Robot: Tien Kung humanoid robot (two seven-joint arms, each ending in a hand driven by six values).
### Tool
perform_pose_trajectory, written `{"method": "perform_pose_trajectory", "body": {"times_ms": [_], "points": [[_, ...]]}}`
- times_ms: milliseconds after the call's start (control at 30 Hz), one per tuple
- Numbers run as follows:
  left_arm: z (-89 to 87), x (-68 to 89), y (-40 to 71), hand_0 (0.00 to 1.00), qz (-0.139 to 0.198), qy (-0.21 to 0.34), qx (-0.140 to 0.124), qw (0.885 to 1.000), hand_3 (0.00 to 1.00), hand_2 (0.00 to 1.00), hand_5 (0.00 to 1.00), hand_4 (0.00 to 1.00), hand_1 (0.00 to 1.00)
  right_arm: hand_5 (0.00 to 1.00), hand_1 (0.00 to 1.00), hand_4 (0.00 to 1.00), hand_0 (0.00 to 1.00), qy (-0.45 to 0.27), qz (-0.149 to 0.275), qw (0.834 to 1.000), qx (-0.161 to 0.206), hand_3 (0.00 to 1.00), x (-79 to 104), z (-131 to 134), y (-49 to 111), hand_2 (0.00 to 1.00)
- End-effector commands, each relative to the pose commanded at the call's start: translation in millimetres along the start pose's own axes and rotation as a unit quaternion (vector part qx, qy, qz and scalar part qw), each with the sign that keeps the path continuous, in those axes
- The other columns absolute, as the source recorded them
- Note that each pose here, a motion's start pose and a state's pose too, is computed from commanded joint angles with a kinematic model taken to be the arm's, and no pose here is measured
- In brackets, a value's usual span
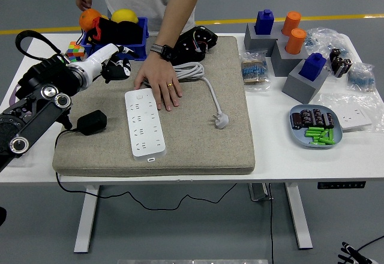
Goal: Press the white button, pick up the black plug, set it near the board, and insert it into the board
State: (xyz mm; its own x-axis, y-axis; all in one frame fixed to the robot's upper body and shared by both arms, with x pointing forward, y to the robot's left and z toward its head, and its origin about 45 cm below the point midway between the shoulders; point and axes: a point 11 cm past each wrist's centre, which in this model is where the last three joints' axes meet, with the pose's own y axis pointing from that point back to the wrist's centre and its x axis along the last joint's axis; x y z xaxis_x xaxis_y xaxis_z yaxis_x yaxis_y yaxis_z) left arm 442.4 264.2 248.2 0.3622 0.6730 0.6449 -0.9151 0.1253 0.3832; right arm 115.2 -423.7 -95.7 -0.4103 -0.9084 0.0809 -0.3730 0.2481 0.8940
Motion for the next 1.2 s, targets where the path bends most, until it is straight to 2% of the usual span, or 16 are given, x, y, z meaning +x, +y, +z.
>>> {"method": "perform_pose_trajectory", "body": {"times_ms": [167, 200, 367, 400, 567, 600, 733, 933, 1200], "points": [[-32.8, 7.2, 16.8, 0.170, 0.017, -0.010, 0.004, 1.000, 0.781, 0.266, 0.002, 0.610, 0.211, 0.473, 0.666, 0.716, 0.780, 0.001, -0.001, 1.000, -0.001, 0.626, 0.1, 1, 0.2, 0.648], [-40.8, 7.0, 19.7, 0.639, 0.018, -0.013, 0.007, 1.000, 0.605, 0.610, 0.038, 0.881, 0.754, 0.473, 0.665, 0.716, 0.780, 0.001, -0.001, 1.000, -0.001, 0.626, 0.1, 2, 0.3, 0.647], [-68.3, 7.0, 29.2, 0.639, 0.015, -0.033, 0.015, 0.999, 0.605, 0.610, 0.038, 0.881, 0.754, 0.473, 0.665, 0.716, 0.780, 0.003, -0.002, 1.000, -0.002, 0.626, 0.1, 3, 0.4, 0.647], [-74.1, 6.8, 31.1, 0.921, 0.014, -0.039, 0.017, 0.999, 0.488, 0.904, 0.062, 0.998, 0.972, 0.474, 0.666, 0.716, 0.781, 0.003, -0.002, 1.000, -0.002, 0.626, 0.4, 2, 0.4, 0.647], [-94.4, 5.5, 37.5, 0.921, 0.003, -0.056, 0.035, 0.998, 0.488, 0.904, 0.062, 0.998, 0.972, 0.474, 0.666, 0.716, 0.781, 0.006, -0.002, 1.000, 0.002, 0.626, 0.9, -1, 0.1, 0.647], [-96.9, 5.2, 38.1, 0.963, 0.001, -0.058, 0.038, 0.998, 0.481, 0.953, 0.002, 0.998, 0.998, 0.475, 0.666, 0.716, 0.781, 0.006, -0.002, 1.000, 0.003, 0.626, 0.8, -2, 0.0, 0.647], [-109.9, 3.3, 39.8, 0.963, -0.009, -0.063, 0.057, 0.996, 0.481, 0.953, 0.002, 0.998, 0.998, 0.475, 0.666, 0.716, 0.781, 0.006, -0.002, 1.000, 0.003, 0.626, 0.6, -3, -0.1, 0.647], [-122.7, -3.3, 35.6, 0.969, -0.022, -0.064, 0.075, 0.995, 0.475, 0.952, 0.002, 0.998, 0.998, 0.475, 0.666, 0.716, 0.781, 0.007, -0.001, 1.000, 0.000, 0.626, 1.3, -1, 0.1, 0.648], [-131.0, -10.1, 26.1, 0.963, -0.031, -0.074, 0.090, 0.993, 0.466, 0.939, 0.002, 0.998, 0.991, 0.473, 0.666, 0.716, 0.781, 0.007, -0.002, 1.000, 0.001, 0.626, 0.7, -1, 0.1, 0.647]]}}
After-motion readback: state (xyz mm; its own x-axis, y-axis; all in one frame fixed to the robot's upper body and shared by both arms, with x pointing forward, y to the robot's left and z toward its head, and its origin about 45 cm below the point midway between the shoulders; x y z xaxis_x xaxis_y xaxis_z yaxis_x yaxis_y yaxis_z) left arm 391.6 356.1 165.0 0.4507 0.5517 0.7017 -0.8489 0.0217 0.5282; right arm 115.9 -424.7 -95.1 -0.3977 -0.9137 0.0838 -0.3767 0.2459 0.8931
